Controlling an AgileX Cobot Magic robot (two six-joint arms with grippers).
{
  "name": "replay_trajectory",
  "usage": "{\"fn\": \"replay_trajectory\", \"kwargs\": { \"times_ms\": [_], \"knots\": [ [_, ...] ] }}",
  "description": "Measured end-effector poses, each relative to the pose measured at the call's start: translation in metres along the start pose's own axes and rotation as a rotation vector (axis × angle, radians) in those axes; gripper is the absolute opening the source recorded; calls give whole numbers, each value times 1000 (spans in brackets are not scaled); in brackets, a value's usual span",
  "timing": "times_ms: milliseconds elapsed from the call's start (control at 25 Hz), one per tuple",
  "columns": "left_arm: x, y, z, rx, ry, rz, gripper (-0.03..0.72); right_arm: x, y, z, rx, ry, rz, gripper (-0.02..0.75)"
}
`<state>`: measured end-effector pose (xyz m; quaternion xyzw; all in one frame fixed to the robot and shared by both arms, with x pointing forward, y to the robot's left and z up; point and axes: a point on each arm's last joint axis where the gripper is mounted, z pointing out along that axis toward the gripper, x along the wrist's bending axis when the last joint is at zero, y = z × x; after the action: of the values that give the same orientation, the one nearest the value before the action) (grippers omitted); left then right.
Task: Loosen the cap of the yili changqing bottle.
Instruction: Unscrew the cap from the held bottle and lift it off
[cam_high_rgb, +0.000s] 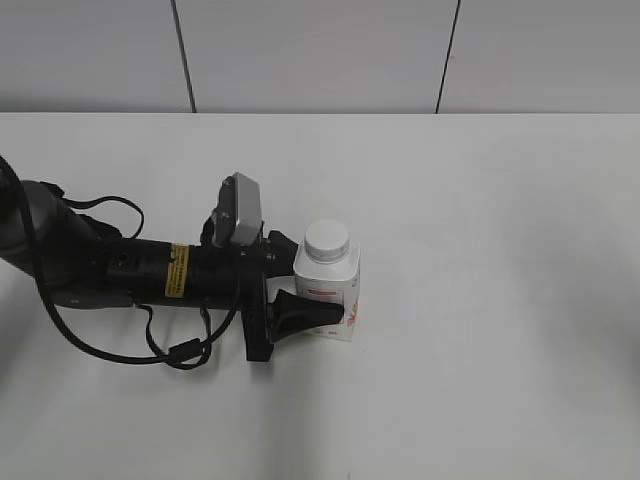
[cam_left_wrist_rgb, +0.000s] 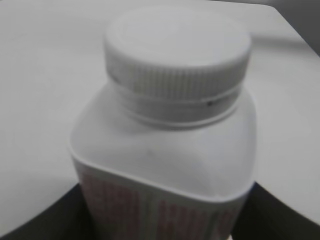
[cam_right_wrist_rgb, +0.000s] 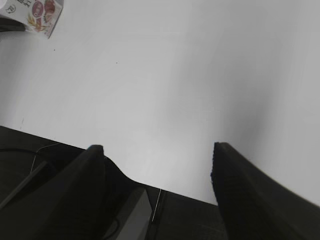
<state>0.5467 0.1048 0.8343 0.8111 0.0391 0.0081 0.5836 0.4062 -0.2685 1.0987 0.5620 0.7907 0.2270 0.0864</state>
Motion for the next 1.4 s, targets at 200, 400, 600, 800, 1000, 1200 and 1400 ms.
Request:
{"fn": "replay_trajectory", "kwargs": {
  "times_ms": [200,400,600,800,1000,1200,1400],
  "knots": [
    [0,0,0,-1,-4,2,436,11,17,14,50,57,-75,531],
    [0,0,0,-1,-4,2,436,41,35,27,92,117,-206,496],
    [0,0,0,-1,-5,2,435,67,58,45,143,132,-297,479],
    [-1,0,0,-1,-6,3,435,87,83,62,179,148,-311,479],
    [-1,0,0,0,-7,3,435,105,104,80,238,161,-328,479],
    [-1,0,0,-1,-7,3,435,127,124,98,243,169,-383,479],
    [-1,0,0,0,-10,4,435,149,141,125,270,164,-386,479]
  ]
}}
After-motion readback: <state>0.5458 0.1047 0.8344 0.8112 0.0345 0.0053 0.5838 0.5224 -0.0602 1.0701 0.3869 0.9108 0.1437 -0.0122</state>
